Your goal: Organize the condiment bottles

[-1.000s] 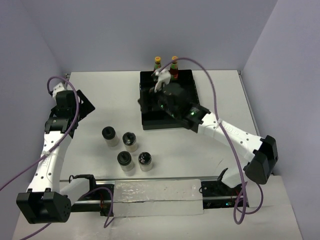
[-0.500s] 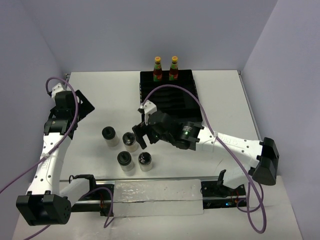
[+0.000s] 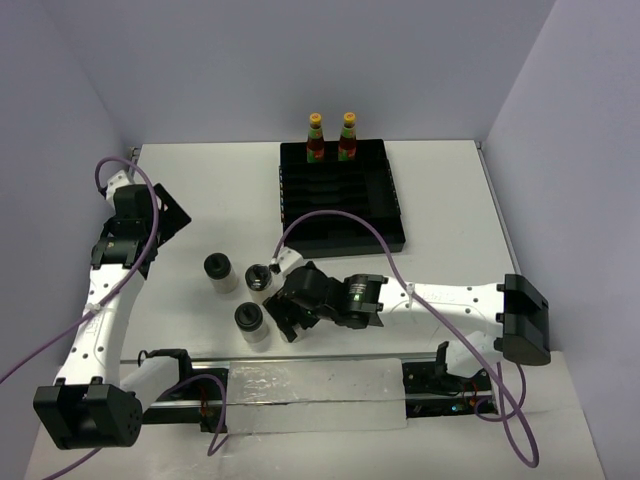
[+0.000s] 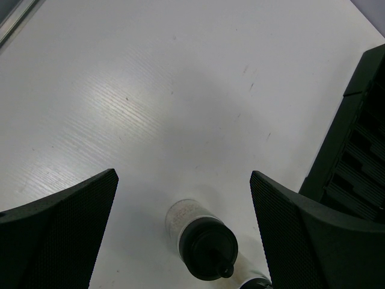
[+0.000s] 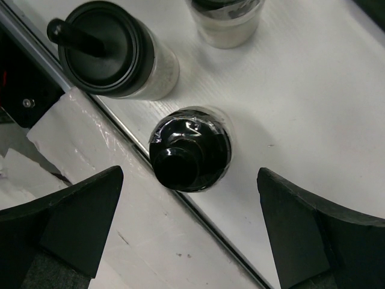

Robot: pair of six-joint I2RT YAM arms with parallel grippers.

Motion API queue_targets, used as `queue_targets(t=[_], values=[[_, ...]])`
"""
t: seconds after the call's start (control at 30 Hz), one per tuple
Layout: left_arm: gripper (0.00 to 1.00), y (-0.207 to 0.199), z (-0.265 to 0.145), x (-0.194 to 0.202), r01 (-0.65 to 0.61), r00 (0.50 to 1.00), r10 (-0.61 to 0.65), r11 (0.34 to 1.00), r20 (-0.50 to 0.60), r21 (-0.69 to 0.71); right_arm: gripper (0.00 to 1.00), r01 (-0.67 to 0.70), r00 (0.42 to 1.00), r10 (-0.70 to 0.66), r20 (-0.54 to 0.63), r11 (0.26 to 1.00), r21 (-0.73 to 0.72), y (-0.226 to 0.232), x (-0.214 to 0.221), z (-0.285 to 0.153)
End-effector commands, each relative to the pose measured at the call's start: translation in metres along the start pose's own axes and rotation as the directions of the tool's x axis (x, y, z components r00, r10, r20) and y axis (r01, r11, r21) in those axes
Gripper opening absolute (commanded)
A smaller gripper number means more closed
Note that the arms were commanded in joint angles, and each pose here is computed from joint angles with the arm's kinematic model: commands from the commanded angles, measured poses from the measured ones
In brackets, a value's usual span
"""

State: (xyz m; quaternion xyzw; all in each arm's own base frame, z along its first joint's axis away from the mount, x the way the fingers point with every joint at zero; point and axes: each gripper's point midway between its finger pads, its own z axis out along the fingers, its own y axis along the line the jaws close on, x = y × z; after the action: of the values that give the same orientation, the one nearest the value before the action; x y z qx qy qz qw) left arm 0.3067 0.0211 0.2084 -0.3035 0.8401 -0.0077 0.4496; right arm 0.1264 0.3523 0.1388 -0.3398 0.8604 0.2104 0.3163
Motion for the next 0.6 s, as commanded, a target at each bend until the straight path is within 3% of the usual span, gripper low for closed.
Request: queue_targets(t=[0.0, 0.3, 0.57], values=[[0.99, -0.005, 0.003, -0.006, 0.026, 0.999, -0.027, 0.999, 0.022, 0.021, 1.00, -0.010, 1.000, 0.011, 0.014, 1.000, -0.016, 0.011, 0.001, 0.011], [1.00, -0.004, 0.002, -0.005, 0.026, 0.999, -0.026, 0.999, 0.023, 0.024, 1.00, 0.001, 1.000, -0.001, -0.020, 1.000, 0.000, 0.015, 0.013, 0.030], [0.99, -0.005, 0.002, -0.004, 0.030, 0.999, -0.031, 0.999, 0.021, 0.029, 0.82, 0.004, 1.000, -0.003, -0.026, 1.000, 0.009, 0.014, 0.016, 0.037]])
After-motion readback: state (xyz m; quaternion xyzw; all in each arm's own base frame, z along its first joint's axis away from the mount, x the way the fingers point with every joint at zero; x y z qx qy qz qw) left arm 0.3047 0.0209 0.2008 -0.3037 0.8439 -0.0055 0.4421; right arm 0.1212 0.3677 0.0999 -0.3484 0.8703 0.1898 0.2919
